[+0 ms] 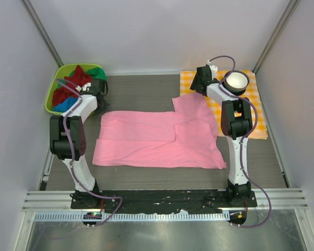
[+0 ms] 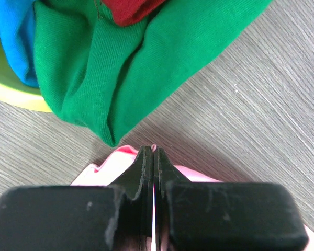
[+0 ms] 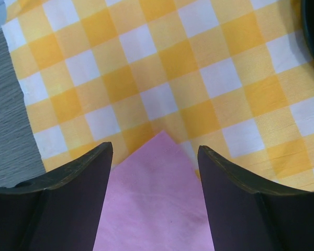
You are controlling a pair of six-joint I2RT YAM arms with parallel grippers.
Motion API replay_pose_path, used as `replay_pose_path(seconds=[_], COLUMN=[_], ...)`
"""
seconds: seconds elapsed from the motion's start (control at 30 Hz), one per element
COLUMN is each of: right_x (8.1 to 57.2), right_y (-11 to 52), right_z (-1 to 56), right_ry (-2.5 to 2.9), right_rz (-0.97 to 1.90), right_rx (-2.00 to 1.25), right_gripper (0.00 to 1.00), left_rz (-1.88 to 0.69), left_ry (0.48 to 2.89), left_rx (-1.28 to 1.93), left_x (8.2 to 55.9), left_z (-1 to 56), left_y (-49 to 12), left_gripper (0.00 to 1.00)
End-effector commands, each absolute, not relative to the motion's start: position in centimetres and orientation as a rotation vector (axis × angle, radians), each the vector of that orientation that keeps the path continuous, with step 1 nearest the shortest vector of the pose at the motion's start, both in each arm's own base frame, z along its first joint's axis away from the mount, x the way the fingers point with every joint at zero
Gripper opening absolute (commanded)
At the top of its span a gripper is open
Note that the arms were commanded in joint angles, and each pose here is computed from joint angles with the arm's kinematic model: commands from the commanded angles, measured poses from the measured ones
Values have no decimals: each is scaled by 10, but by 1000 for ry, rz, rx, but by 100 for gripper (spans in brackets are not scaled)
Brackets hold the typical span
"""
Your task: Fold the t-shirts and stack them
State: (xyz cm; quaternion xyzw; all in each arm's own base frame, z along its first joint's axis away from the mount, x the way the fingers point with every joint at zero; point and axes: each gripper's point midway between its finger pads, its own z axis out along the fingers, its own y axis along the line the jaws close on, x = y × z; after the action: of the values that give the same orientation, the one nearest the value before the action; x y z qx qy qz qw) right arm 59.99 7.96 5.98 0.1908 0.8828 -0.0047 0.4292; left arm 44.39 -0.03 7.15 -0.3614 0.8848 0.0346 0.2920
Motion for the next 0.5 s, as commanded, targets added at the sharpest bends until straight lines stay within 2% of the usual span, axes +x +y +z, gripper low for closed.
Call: replay_pose_path(seconds=[0.0, 0.07, 0.27, 0.47], right_x=[618, 618, 616, 614], right_y=[74, 74, 74, 76], right_z=[78, 75, 67, 53], right_ry=[2137, 2143, 2162, 2190], right_rz=[-4, -1, 10, 26], right_rx=[501, 500, 511, 512], right_gripper=[69, 68, 54, 53], left_rz=[37, 48, 60, 60], left_ry=[2283, 2282, 2290, 2295], left_rx=[-962, -961, -958, -966], left_x=[451, 450, 449, 447], left_z=[95, 95, 91, 87], left_y=[-3, -1, 0, -1], left_gripper=[0, 0, 0, 0])
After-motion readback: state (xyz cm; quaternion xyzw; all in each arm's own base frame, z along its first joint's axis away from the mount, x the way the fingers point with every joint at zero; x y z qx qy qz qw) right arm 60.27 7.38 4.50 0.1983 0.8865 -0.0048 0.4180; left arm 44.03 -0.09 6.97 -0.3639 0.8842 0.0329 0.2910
